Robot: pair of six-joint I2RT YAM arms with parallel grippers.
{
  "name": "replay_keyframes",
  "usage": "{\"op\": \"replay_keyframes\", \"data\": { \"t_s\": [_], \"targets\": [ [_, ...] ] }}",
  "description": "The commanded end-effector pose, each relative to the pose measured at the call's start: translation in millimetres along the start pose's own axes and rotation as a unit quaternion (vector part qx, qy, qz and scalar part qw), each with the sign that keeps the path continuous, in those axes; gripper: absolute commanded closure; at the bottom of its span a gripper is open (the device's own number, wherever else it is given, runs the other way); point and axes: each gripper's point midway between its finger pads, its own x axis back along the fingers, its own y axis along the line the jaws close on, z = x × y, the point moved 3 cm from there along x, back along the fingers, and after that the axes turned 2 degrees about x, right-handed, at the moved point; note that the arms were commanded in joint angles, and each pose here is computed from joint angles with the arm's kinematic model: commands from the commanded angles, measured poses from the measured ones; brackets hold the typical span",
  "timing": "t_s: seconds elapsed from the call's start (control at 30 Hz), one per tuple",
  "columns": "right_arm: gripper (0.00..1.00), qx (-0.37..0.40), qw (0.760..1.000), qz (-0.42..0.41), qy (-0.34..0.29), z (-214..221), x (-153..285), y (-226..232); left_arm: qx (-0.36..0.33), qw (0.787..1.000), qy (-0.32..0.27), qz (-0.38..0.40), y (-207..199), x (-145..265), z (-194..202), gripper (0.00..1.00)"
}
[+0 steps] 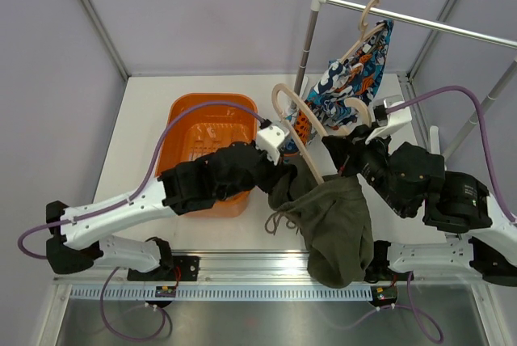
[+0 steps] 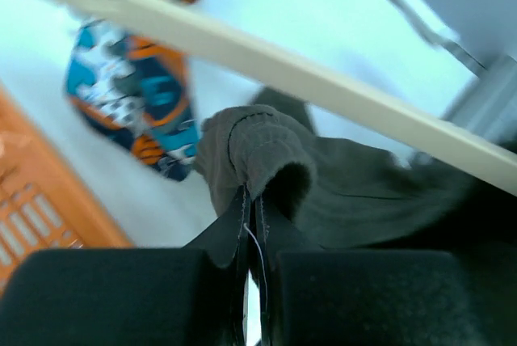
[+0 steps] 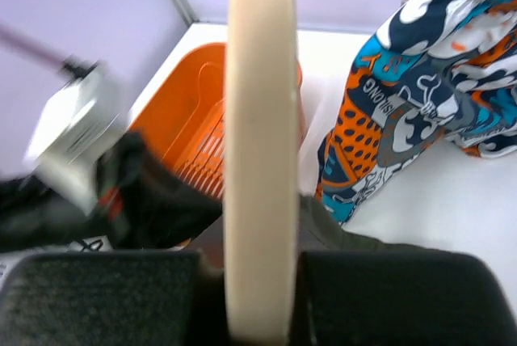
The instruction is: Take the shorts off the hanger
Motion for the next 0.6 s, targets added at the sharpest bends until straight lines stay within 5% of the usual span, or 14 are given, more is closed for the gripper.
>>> {"op": "replay_keyframes", "data": {
  "t_s": [0.0,0.37,0.57],
  "targets": [
    [1.00,-0.027,0.997,0.035,-0.065,-27.3,-9.8,3.2,-0.065,0.994,-0.053,0.075,-54.0,38.7,-34.5,1.00],
    [1.00,0.027,0.984,0.127,-0.123,-53.5,-30.9,1.9,-0.234,0.944,-0.072,0.221,-173.8,112.4,-20.6,1.00],
    [1.00,0.047,0.970,0.195,-0.137,-77.1,-34.2,-19.0,-0.216,0.963,-0.122,0.105,-147.3,116.6,-55.8,1.00]
  ]
}}
